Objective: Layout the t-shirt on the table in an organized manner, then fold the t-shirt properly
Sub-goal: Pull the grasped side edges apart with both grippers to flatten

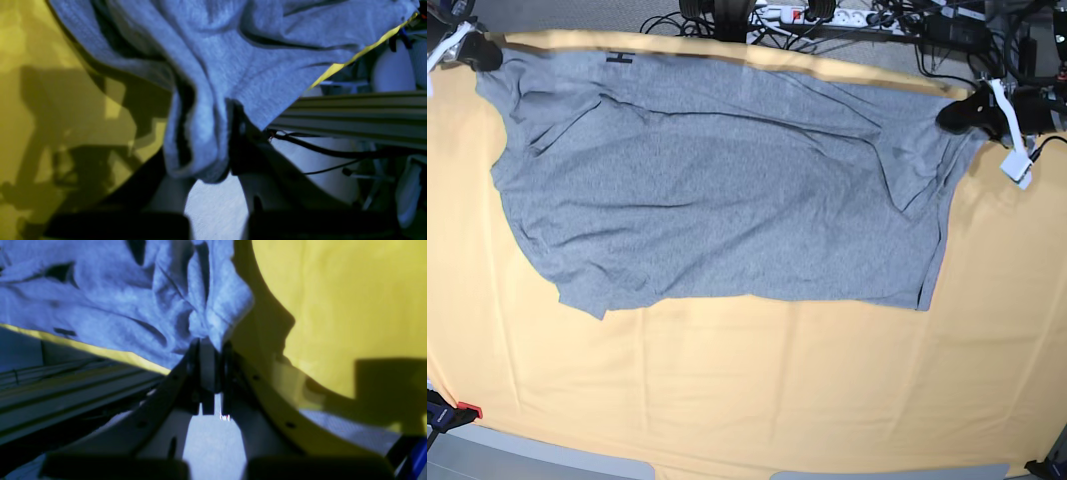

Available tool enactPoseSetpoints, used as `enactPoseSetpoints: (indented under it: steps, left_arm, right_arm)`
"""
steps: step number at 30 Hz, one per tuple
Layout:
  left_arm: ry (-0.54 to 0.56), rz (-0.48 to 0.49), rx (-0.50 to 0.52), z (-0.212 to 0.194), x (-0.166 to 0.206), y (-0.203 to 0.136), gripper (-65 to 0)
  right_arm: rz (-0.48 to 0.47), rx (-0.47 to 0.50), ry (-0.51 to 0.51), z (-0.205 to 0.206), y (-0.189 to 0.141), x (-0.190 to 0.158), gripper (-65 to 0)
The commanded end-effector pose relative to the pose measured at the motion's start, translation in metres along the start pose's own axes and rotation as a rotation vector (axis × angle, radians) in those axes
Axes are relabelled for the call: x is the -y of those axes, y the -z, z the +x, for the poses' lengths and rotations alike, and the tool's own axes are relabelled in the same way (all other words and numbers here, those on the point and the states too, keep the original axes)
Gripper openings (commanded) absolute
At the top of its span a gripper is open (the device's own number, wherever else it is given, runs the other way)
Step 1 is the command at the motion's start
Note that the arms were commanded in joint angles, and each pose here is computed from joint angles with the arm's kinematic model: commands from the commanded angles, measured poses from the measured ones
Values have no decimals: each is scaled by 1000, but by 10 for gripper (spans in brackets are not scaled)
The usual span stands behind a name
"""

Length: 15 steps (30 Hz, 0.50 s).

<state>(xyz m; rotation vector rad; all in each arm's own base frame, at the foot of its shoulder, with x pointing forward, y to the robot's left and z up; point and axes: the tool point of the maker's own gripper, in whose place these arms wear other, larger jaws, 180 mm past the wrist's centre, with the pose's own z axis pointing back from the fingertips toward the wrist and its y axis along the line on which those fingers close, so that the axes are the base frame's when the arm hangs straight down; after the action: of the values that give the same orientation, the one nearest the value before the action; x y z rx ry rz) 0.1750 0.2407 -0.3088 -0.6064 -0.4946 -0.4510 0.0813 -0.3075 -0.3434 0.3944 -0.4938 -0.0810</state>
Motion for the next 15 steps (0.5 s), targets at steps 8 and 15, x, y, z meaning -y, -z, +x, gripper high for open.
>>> enactPoseSetpoints:
  steps: [8,15]
  left_arm:
    - [54,14,7,15,-3,-14,-650]
    - [54,13,8,15,-3,-14,-650]
  right_arm:
    - [-8,2,-34,4,-8,-1,-650]
    - [-8,2,-29,2,-8,-1,-650]
